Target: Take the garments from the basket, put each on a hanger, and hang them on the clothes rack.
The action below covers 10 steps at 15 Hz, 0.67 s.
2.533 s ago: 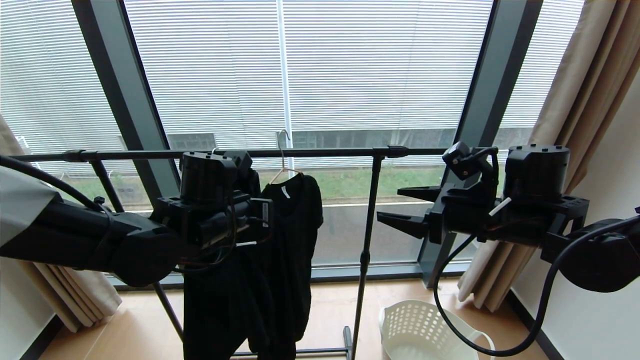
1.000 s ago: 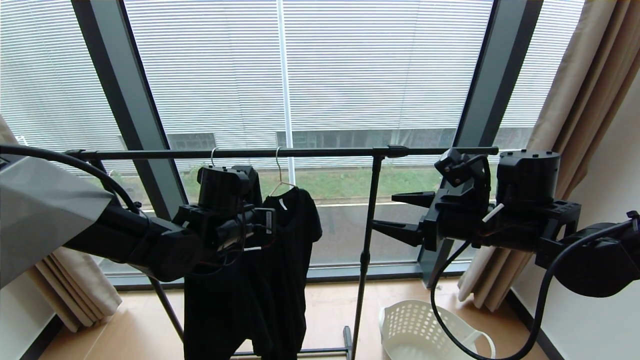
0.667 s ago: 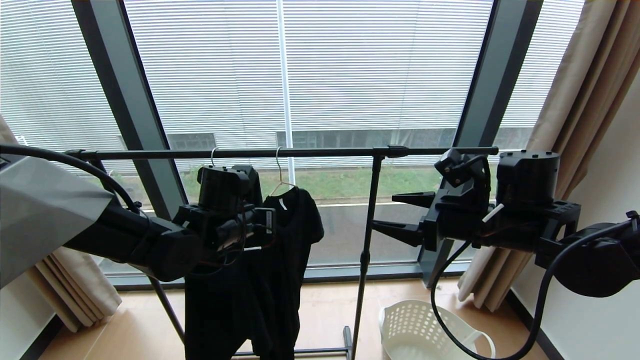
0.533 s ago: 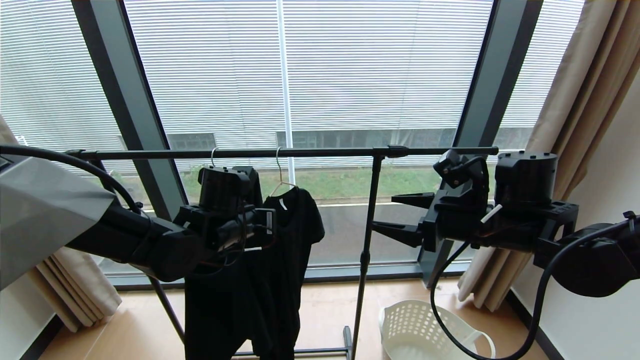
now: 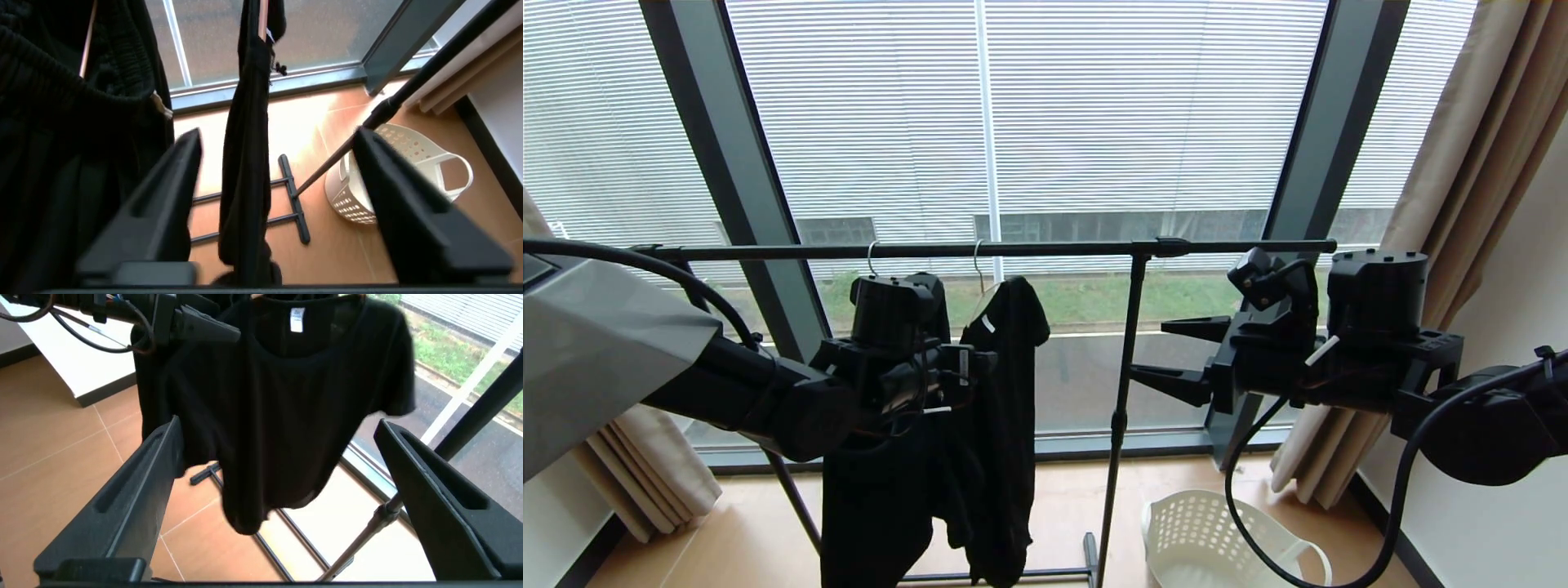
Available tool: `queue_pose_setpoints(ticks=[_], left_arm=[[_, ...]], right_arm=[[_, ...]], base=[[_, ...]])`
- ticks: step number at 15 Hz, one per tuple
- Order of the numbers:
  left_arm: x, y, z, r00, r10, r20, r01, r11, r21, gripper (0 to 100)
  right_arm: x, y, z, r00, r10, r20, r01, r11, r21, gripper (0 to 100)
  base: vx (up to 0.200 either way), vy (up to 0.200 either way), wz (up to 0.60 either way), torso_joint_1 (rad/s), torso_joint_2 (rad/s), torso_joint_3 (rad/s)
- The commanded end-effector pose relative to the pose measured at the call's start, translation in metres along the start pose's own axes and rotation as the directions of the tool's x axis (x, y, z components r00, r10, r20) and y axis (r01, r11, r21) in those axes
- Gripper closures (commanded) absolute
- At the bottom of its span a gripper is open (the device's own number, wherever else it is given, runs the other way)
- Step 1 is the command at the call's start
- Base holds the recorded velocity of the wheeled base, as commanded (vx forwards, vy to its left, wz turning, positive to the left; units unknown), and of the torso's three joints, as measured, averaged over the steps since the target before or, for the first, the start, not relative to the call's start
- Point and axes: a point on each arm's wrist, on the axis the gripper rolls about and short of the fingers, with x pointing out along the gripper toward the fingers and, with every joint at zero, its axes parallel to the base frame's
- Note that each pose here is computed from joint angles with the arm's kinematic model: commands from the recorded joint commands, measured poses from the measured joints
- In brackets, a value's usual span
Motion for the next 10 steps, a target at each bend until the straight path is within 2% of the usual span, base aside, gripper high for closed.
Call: queue_pose_setpoints(ticks=[1,4,6,8,10], left_arm=[[-0.012,0.0,0.004,1.0,-0.003,0.016,0.003,1.0,0.003,0],[-0.041,0.001,0.011,0.999,-0.014,0.049,0.013,1.0,0.017,0],[-0.085,0.007,0.012,0.996,-0.022,0.084,0.02,1.0,0.019,0],[-0.122,0.016,-0.006,0.997,-0.021,0.072,0.019,1.0,0.024,0],[-0.15,0.025,-0.026,0.998,-0.016,0.057,0.014,0.999,0.039,0]], right_arm=[[0.0,0.0,0.0,1.0,0.0,0.0,0.0,1.0,0.0,0],[-0.001,0.001,0.001,1.0,0.0,0.005,0.0,1.0,-0.004,0],[-0.005,0.002,0.002,0.999,-0.035,0.005,0.036,0.999,-0.013,0],[-0.016,0.009,-0.002,0.994,-0.107,-0.01,0.106,0.993,-0.049,0],[-0.043,0.03,-0.003,0.988,-0.156,-0.004,0.155,0.982,-0.109,0]], base=[[0.0,0.0,0.0,0.0,0.0,0.0],[0.0,0.0,0.0,0.0,0.0,0.0],[0.0,0.0,0.0,0.0,0.0,0.0],[0.0,0.0,0.0,0.0,0.0,0.0],[0.0,0.0,0.0,0.0,0.0,0.0]])
